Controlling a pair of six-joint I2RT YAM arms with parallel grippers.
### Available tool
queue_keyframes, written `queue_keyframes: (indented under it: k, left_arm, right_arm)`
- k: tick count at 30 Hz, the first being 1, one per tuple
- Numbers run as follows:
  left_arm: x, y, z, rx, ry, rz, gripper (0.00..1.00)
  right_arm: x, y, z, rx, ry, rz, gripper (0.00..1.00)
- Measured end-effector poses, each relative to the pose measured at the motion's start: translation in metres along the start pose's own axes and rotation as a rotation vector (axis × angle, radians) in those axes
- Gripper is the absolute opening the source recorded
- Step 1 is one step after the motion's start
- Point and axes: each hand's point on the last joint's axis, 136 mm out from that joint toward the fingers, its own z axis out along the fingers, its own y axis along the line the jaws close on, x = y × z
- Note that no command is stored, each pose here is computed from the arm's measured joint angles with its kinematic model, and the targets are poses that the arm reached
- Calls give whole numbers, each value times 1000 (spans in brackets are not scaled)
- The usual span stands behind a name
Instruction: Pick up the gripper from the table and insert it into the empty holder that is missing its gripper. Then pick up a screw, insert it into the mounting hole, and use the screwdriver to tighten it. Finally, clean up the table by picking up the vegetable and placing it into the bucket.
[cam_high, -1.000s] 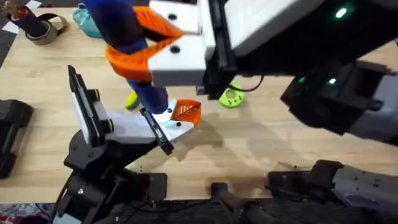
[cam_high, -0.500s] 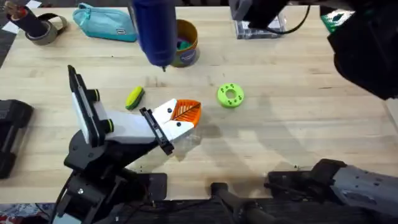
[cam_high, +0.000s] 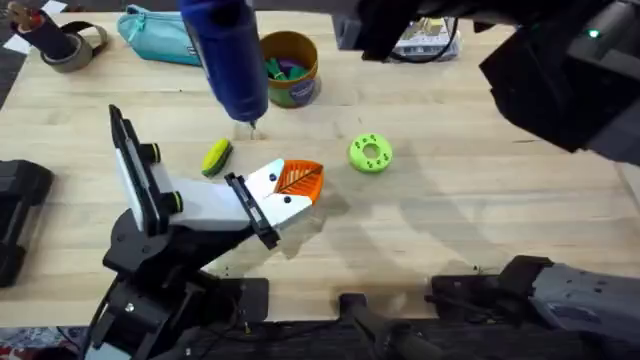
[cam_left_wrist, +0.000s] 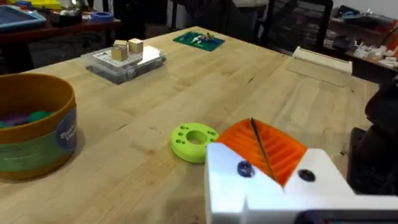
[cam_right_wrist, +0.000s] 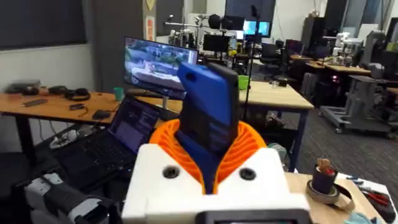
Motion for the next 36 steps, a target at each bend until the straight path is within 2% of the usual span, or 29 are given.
queue_keyframes:
  k: [14, 20, 23, 30, 36]
  left_arm:
    - [0, 0, 0, 0, 0, 0, 14]
    - [0, 0, 0, 0, 0, 0, 14]
    - [0, 0, 0, 0, 0, 0, 14]
    - [0, 0, 0, 0, 0, 0, 14]
    - [0, 0, 0, 0, 0, 0, 14]
  right_arm:
    - [10, 7, 2, -37, 37, 35, 47]
    - [13, 23, 8, -84, 13, -38, 47]
    - [21, 28, 7, -97, 3, -58, 46]
    - [52, 28, 1, -83, 38, -7, 46]
    - [56, 27, -1, -78, 42, -3, 46]
